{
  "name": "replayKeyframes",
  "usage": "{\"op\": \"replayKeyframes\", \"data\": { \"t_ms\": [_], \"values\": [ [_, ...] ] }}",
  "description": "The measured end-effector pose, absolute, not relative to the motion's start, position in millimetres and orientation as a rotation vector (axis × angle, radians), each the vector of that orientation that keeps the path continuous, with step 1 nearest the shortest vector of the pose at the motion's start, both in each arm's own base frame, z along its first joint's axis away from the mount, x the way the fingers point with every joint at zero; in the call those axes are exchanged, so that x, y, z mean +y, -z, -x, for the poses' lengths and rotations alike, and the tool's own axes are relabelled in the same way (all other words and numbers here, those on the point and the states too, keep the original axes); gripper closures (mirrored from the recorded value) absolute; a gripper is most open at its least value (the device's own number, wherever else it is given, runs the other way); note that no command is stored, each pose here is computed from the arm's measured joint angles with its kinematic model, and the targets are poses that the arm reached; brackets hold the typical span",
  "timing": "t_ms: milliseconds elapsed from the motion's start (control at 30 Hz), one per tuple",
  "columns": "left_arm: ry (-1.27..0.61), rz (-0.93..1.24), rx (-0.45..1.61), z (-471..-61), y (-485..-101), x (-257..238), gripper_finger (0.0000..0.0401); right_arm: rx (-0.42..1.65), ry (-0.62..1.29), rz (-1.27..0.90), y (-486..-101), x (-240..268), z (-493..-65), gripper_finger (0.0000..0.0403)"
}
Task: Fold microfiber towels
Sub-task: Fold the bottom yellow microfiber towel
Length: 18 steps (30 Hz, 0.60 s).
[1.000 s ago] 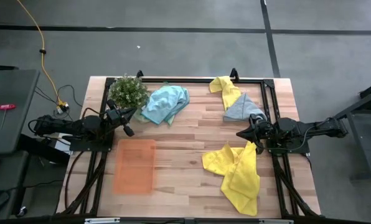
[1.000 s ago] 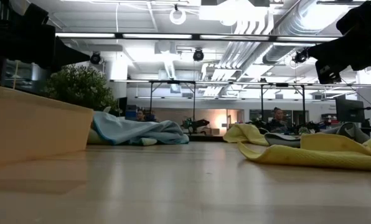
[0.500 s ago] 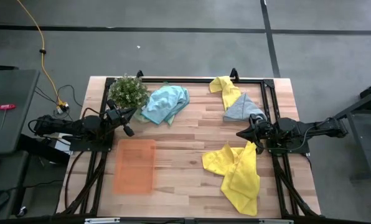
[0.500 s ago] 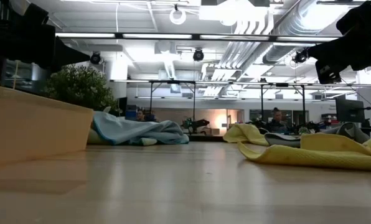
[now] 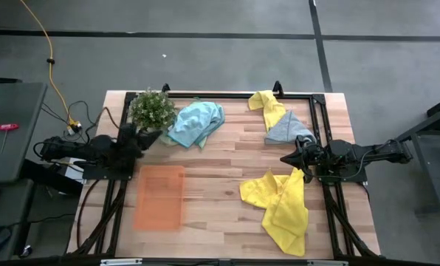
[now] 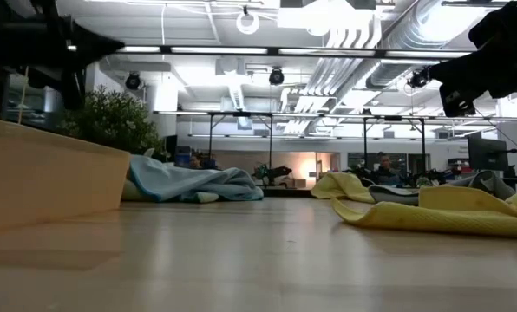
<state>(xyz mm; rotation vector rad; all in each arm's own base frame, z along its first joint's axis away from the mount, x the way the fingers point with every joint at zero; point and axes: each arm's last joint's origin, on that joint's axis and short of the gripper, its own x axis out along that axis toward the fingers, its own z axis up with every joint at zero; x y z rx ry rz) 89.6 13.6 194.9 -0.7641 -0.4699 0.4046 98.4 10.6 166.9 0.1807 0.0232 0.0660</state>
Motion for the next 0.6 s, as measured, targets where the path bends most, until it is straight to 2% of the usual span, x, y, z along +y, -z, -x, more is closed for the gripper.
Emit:
{"op": "replayKeyframes", "data": {
  "t_ms": [67, 200, 400, 600],
  "values": [
    [-0.376, 0.743, -0.546, -87.5, -205.9, 14.0, 0.0398, 0.023, -0.066, -0.181, -166.8, 10.6, -98.5, 0.0402],
    [-0.274, 0.626, -0.484, -89.7, -236.4, 11.4, 0.0396, 0.024, -0.066, -0.181, -166.8, 10.6, -98.5, 0.0402],
    [-0.322, 0.490, -0.123, -129.4, -269.8, 10.3, 0.0356, 0.023, -0.066, -0.181, -166.8, 10.6, -98.5, 0.0402],
    [-0.296, 0.405, 0.209, -206.1, -265.1, 8.1, 0.0284, 0.023, -0.066, -0.181, -166.9, 10.6, -98.4, 0.0402]
  ]
}}
